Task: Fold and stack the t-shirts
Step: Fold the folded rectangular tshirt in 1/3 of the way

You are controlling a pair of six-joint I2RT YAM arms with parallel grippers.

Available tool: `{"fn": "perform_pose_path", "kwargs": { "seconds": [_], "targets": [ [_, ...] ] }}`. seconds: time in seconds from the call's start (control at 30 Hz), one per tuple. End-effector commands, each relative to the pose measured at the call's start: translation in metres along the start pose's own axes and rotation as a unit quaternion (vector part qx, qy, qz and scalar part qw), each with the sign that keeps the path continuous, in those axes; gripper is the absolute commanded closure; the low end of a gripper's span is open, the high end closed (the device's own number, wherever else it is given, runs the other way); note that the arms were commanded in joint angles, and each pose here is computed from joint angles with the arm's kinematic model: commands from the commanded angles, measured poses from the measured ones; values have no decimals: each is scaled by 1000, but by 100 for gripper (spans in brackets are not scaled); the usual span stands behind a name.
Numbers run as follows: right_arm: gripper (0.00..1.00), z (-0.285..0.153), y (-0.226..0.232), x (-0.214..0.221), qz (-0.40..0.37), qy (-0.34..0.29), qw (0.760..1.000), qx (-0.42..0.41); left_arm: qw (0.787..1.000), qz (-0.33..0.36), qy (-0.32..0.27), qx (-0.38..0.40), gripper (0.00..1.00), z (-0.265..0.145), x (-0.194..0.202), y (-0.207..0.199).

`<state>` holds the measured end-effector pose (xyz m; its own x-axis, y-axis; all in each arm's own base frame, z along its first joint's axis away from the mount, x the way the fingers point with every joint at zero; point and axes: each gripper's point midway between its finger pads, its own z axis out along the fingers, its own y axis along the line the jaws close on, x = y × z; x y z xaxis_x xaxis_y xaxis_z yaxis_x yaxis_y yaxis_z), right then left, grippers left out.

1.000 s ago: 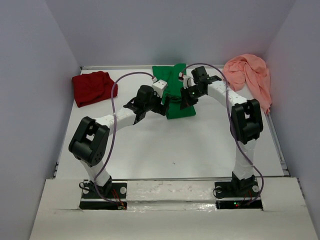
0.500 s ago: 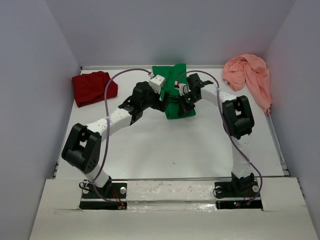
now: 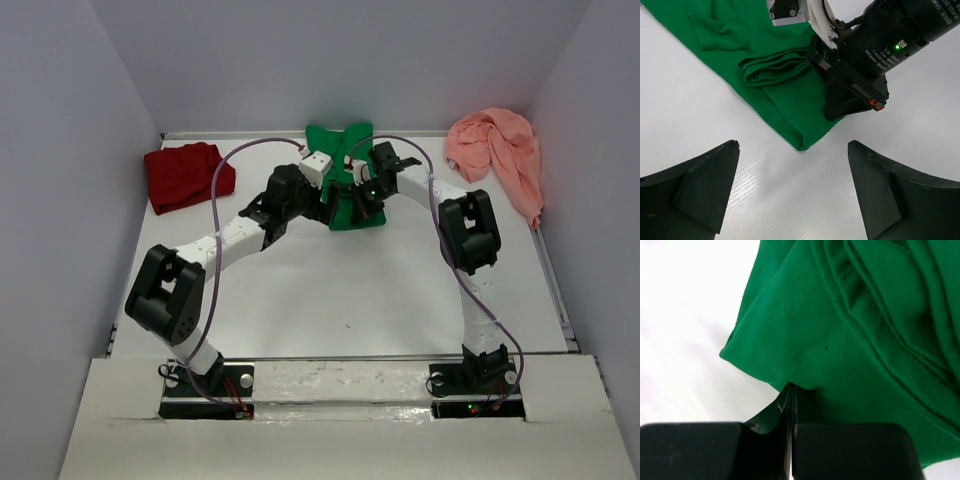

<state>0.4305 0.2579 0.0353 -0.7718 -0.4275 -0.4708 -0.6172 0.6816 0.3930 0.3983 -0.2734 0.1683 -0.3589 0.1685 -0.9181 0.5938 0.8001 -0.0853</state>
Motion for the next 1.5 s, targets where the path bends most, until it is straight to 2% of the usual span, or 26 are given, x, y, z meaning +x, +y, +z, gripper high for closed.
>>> {"fn": "perform_pose_path", "kwargs": {
  "seconds": [0.0,0.43,0.87,1.27,1.47],
  "targets": [
    [100,-21,7,-31,-43,-47,998,18,1000,3,-23,14,1,8,-16,-9],
    [100,-56,24,-51,-51,-102,993,27,1000,7,-9,11,1,16,2,-9],
    [100,-14,-11,-60,-41,-88,994,54,999,8,-28,13,1,4,-14,-11],
    [100,5,-33,-65,-53,-90,991,81,999,8,-31,12,1,1,-13,-10],
    [100,1,-35,-77,-59,-104,989,89,999,8,-30,12,1,2,-12,-11]
  ]
}}
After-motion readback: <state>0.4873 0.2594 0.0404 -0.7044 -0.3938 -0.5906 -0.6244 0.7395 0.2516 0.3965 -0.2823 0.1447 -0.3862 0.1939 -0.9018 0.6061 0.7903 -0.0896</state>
